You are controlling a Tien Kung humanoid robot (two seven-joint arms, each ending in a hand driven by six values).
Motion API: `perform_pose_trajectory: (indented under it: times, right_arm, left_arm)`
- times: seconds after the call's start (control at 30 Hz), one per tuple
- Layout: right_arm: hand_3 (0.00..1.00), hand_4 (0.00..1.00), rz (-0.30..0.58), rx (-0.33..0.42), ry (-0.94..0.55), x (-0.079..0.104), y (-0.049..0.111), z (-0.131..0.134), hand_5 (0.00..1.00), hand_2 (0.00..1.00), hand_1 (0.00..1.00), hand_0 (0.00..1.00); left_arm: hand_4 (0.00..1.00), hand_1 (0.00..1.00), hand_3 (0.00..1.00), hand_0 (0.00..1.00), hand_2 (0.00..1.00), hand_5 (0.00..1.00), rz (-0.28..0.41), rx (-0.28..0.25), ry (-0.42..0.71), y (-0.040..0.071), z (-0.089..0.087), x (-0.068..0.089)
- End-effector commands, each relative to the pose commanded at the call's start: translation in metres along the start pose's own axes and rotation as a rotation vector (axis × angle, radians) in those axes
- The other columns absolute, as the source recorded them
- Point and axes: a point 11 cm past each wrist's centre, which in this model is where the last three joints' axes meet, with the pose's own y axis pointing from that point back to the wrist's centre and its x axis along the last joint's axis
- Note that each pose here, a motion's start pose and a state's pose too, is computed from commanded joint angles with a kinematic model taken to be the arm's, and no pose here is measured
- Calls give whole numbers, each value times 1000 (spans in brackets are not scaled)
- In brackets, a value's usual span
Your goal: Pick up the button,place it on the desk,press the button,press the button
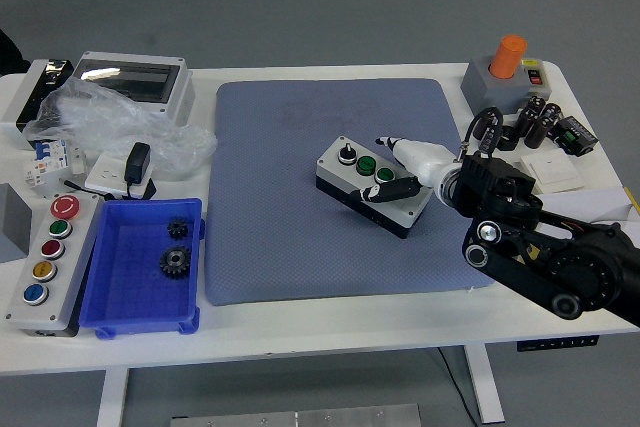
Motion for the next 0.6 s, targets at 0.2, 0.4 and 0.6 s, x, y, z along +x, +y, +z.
perform_pose_trajectory:
  times: [0.2,0.4,0.6]
  right_arm:
    - [998,998,5,-7,-4,-5,-1,0,682,998,998,989]
    - [998,998,20,-20,-3,-9,-1,1,662,998,998,931]
    - [998,998,33,-33,12,-15,-1,2,476,998,859,560]
  left_arm:
    - [632,733,706,699,697,413,4,-5,0,0,1,0]
    - [626,733,700,699,698,409,13,-19,4,0,3,1]
    - [626,733,699,699,698,412,22,-29,7,0,3,2]
